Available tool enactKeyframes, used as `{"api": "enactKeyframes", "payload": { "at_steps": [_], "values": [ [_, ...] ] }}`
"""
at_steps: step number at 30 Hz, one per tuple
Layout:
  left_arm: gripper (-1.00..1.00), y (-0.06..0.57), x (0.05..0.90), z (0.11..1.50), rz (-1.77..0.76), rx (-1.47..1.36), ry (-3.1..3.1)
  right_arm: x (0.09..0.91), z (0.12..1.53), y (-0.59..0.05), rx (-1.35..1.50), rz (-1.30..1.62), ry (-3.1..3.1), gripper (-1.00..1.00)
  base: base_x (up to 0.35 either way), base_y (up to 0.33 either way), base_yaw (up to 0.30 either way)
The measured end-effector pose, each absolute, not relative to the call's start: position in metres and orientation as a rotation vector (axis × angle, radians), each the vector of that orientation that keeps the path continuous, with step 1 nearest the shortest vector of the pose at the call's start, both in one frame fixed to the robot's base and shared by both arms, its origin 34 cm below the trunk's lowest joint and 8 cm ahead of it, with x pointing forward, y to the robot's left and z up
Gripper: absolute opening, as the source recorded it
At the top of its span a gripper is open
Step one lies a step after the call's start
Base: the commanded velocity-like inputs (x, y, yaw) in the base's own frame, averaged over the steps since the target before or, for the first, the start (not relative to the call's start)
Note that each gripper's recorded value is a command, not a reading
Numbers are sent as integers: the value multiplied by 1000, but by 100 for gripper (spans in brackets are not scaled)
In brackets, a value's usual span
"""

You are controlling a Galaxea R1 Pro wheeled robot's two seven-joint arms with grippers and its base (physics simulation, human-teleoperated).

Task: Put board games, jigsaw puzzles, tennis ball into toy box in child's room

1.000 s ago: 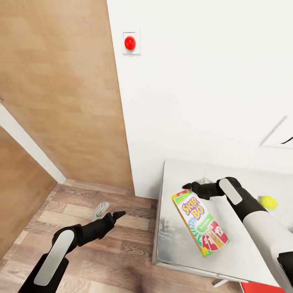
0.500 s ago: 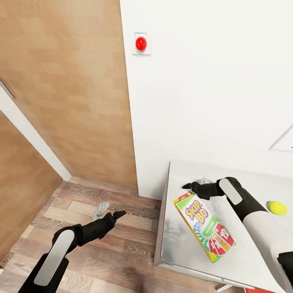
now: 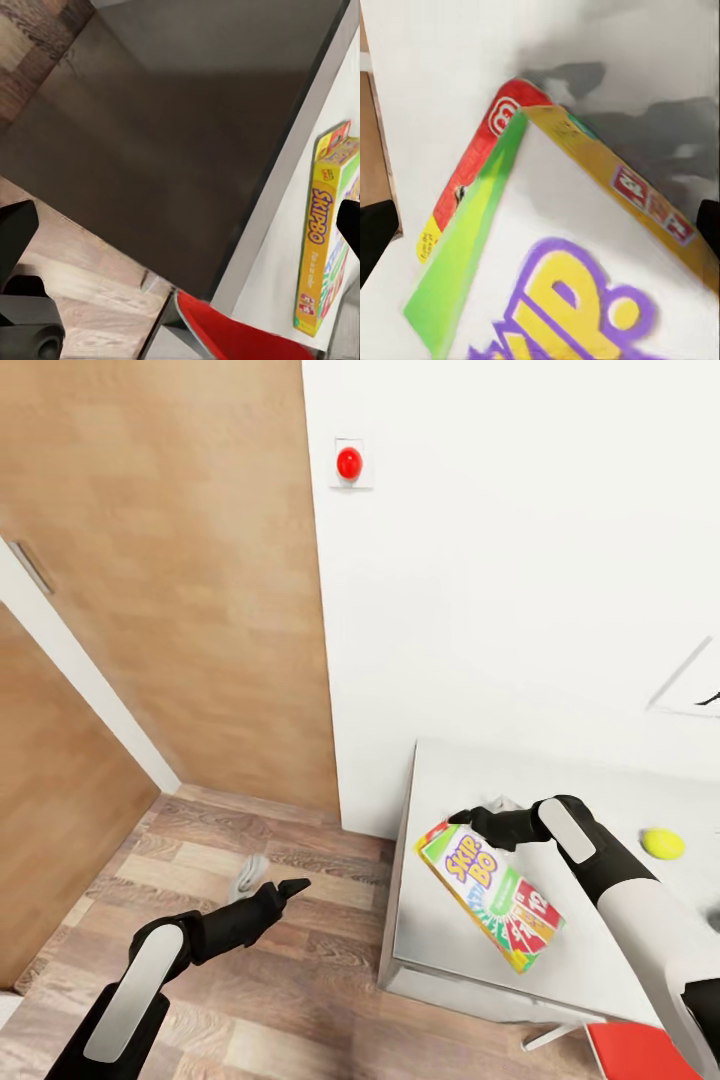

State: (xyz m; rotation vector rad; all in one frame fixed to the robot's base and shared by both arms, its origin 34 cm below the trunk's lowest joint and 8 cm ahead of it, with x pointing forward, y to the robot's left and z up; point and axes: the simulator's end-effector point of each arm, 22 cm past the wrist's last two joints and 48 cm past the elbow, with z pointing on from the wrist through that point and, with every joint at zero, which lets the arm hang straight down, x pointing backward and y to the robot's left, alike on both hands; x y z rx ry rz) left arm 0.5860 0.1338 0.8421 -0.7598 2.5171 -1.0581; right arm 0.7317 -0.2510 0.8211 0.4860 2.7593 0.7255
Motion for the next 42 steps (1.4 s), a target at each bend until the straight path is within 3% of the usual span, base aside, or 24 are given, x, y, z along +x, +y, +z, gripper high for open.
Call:
{"api": "enactKeyframes", "payload": {
  "at_steps": [9, 28, 42],
  "values": [
    [100, 134, 586, 843, -1058, -759, 2516, 731, 821, -251, 486, 724, 2759, 100, -174, 0, 1],
    [100, 134, 586, 842, -1056, -760, 2517, 732, 821, -252, 485, 720, 2759, 100, -20, 0, 17],
    [100, 134, 586, 842, -1056, -761, 2517, 731, 821, -252, 484, 719, 2760, 100, -1, 0, 187]
  ]
}}
